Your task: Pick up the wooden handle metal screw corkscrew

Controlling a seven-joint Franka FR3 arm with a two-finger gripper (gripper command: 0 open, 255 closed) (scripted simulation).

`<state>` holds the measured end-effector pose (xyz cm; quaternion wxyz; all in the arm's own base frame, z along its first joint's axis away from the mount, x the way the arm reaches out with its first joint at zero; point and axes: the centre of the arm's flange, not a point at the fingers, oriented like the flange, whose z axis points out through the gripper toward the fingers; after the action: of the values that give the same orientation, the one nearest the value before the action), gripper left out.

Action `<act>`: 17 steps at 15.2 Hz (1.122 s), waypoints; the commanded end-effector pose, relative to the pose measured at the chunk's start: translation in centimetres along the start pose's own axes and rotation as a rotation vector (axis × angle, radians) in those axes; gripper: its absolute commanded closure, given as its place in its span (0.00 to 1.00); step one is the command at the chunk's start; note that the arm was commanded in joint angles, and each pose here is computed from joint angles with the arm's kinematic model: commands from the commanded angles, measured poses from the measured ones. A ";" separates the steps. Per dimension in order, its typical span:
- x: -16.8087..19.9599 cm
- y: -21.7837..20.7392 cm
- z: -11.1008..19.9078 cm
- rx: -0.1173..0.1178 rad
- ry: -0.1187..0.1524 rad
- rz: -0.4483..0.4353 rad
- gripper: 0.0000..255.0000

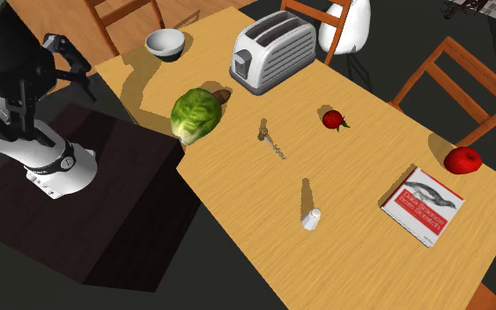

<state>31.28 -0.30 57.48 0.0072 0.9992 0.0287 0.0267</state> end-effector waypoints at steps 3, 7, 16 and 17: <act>0.9 -2.0 1.7 -0.004 -0.011 0.023 0.00; 2.8 -5.9 5.0 -0.012 -0.032 0.069 0.00; 7.4 -14.2 12.8 -0.030 -0.080 0.173 0.00; 7.9 -15.0 13.7 -0.032 -0.085 0.184 0.00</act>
<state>38.47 14.11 45.05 0.0215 0.9981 -0.0572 -0.0122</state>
